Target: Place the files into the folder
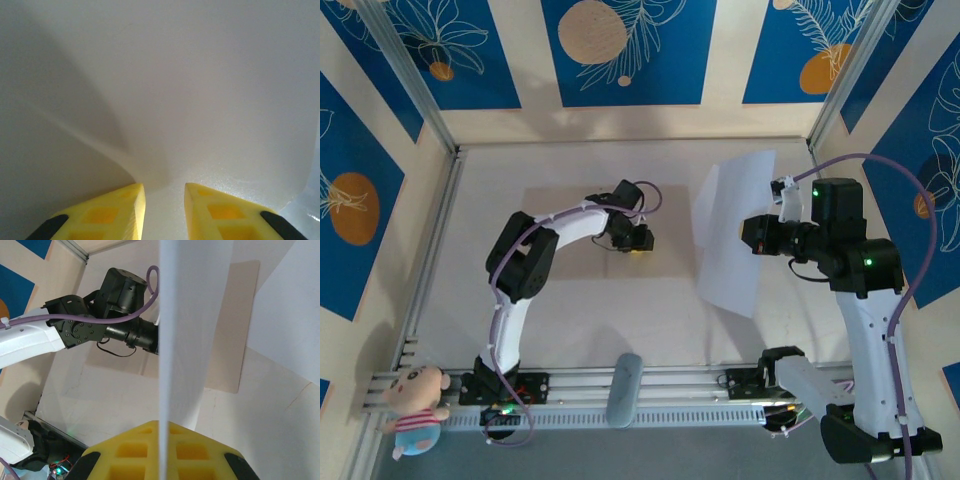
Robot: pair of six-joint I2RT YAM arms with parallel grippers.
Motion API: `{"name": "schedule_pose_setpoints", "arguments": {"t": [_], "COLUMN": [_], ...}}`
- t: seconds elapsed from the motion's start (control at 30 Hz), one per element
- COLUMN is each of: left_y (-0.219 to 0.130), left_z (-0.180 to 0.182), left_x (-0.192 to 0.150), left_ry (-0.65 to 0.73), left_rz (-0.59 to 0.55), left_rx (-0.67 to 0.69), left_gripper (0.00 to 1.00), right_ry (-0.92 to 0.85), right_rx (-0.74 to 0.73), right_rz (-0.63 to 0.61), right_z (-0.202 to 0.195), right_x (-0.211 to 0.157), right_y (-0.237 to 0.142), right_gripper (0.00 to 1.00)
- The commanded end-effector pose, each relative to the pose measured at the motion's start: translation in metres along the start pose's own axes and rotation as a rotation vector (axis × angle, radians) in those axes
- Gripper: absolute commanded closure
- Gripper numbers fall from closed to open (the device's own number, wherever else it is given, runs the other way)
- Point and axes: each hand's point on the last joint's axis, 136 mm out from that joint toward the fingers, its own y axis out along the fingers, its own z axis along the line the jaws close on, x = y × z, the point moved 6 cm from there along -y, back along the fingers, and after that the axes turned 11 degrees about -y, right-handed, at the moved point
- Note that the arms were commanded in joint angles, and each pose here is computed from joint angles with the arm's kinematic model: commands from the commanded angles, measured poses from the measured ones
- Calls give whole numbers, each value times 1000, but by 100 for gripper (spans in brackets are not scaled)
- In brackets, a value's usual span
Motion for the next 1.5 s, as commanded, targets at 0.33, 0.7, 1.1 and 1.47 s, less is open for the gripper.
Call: {"name": "schedule_pose_setpoints", "arguments": {"t": [0.33,0.7,1.1,1.47], "left_y": [20,21,-66,-153], "left_z": [-44,-91,-50,110], "left_x": [-41,-57,-37,-34], "left_ry": [20,47,15,-258], "left_rz": [52,78,-77,-274], "left_rx": [-77,-190,-129,46], "left_gripper": [76,68,64,43], "right_ry": [-34,-78,-145,-101], "right_rx": [-1,21,188,366], "right_rz": [-47,-109,-225,-205], "right_z": [8,17,38,39], "right_x": [7,10,19,36], "right_y": [-17,-29,-36,12], "right_gripper": [100,100,100,100]}}
